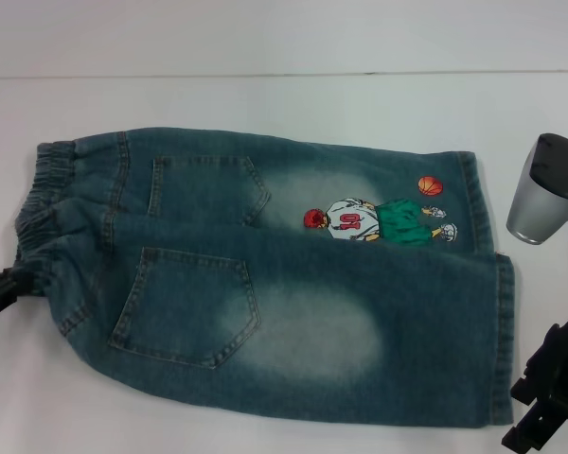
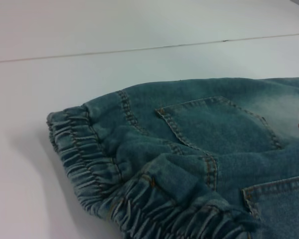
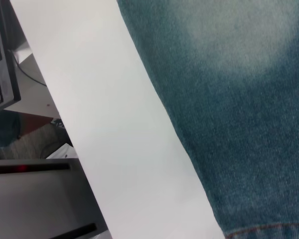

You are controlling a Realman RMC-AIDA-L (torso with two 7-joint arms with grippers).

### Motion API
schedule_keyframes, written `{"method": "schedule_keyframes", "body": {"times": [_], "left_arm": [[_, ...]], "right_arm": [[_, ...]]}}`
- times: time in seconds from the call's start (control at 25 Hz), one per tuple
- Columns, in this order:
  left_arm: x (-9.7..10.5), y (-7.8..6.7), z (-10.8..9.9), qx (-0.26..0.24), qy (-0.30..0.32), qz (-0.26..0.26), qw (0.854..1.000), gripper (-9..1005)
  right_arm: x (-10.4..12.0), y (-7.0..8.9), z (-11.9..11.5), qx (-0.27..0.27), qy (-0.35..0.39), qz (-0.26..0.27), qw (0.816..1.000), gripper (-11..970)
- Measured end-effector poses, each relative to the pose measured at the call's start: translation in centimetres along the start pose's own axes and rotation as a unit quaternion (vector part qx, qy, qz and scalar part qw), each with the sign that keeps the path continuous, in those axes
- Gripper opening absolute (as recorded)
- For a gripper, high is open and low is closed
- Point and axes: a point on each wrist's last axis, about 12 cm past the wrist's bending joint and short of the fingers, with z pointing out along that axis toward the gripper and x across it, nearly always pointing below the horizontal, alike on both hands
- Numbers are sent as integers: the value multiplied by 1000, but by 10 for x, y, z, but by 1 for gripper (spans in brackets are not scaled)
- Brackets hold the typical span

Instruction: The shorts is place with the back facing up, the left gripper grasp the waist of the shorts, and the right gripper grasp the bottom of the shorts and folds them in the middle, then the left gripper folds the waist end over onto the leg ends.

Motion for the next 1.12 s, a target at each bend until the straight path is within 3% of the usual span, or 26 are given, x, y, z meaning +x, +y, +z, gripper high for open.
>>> {"method": "schedule_keyframes", "body": {"times": [0.8, 1.12], "left_arm": [[1, 0, 2, 5, 1, 0, 1000, 81], [2, -1, 1, 5, 2, 0, 1000, 80]], "right_arm": [[0, -2, 5, 8, 4, 16, 1000, 766], [0, -7, 19, 4, -5, 29, 1000, 766]]}}
